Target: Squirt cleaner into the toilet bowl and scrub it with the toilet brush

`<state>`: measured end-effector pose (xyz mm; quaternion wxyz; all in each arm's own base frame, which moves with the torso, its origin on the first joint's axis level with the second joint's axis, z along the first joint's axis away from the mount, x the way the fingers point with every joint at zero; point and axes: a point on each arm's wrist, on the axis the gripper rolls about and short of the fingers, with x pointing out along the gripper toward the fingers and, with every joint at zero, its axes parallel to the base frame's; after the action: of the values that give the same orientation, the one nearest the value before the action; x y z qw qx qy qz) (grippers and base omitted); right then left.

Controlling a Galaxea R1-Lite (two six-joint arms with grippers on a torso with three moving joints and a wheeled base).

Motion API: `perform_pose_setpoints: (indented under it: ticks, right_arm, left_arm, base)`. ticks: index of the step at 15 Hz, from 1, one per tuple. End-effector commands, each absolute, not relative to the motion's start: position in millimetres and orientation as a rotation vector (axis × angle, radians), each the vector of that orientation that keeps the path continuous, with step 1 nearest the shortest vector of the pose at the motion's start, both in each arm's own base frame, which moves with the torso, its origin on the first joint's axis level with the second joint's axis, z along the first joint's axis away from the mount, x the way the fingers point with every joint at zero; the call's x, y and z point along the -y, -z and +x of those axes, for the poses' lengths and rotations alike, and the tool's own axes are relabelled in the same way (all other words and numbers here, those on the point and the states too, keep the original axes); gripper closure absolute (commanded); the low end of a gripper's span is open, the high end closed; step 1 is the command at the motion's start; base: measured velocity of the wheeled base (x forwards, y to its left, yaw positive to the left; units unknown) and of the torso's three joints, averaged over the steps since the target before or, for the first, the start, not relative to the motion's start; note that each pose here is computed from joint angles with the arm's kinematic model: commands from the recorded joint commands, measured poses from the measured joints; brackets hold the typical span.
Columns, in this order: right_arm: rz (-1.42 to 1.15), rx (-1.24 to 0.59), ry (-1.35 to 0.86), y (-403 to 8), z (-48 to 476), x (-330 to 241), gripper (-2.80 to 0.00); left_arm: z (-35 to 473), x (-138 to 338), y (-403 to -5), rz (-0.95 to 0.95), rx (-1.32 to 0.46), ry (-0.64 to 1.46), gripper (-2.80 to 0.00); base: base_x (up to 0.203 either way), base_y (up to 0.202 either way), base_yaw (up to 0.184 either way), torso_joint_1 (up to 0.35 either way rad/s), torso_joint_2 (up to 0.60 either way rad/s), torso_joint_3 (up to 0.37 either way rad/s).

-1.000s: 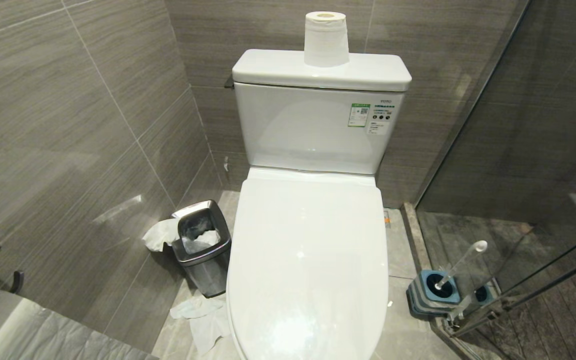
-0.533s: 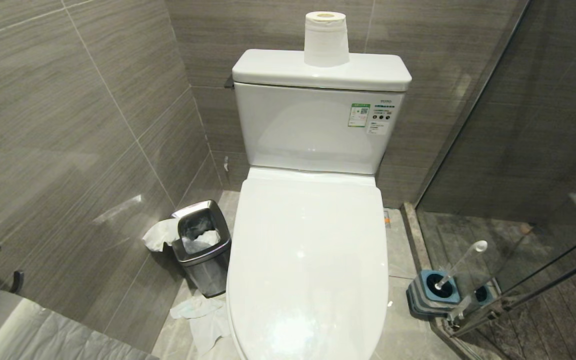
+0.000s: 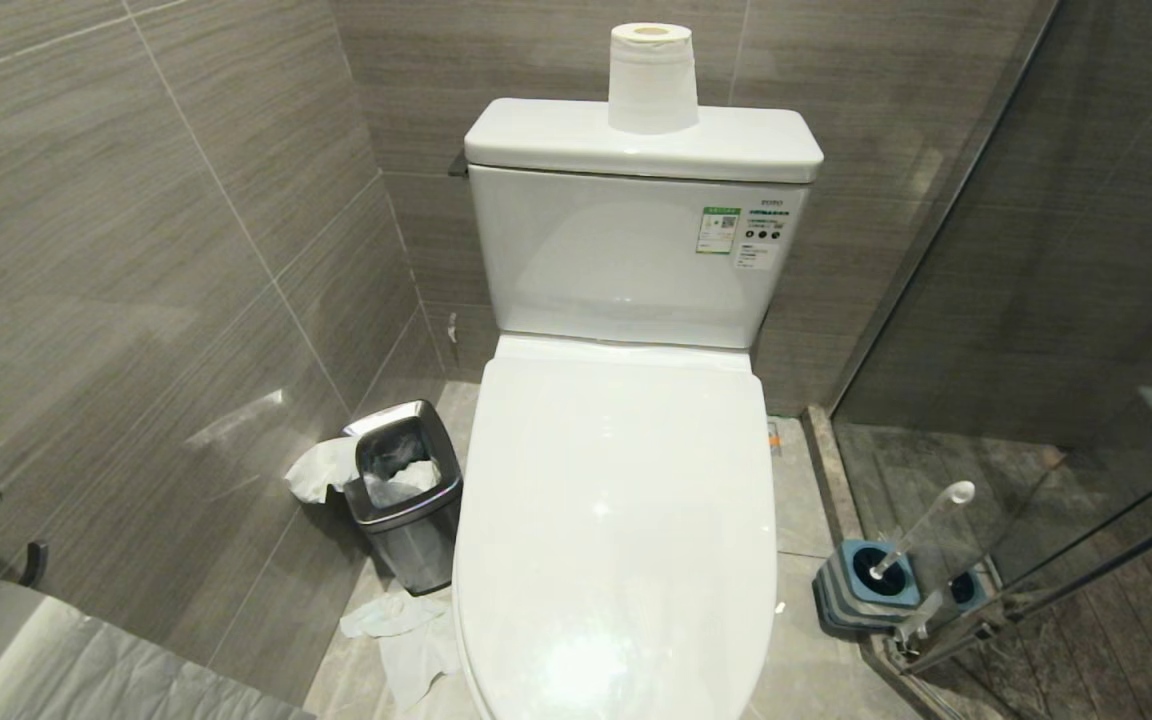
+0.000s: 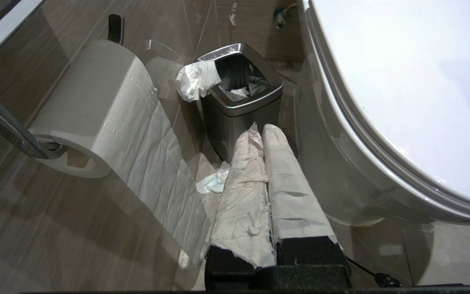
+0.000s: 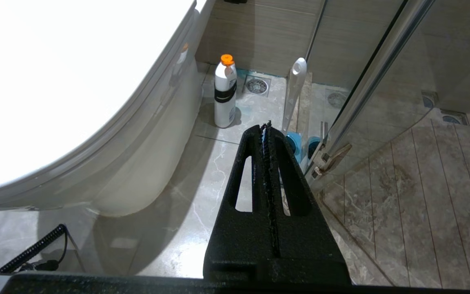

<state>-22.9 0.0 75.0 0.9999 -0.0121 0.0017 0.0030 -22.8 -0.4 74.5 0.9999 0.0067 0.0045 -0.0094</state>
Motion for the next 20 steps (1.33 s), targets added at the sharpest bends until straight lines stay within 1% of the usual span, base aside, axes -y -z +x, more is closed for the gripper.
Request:
perform_pose_setpoints:
  ticks: [1, 20]
  right_arm:
    - [-0.025, -0.005, -0.006, -75.0, -22.8, 0.0, 0.0]
    - [-0.018, -0.003, -0.005, -75.4, -22.9, 0.0, 0.0]
  left_arm:
    - [-22.5, 0.4, -73.7, 0.014, -0.014, 0.019, 0.0]
    - [-22.5, 0.4, -73.7, 0.014, -0.014, 0.019, 0.0]
  base:
    - [0.0, 0.0, 0.0, 0.0, 0.0, 0.0]
    - [0.0, 0.0, 0.0, 0.0, 0.0, 0.0]
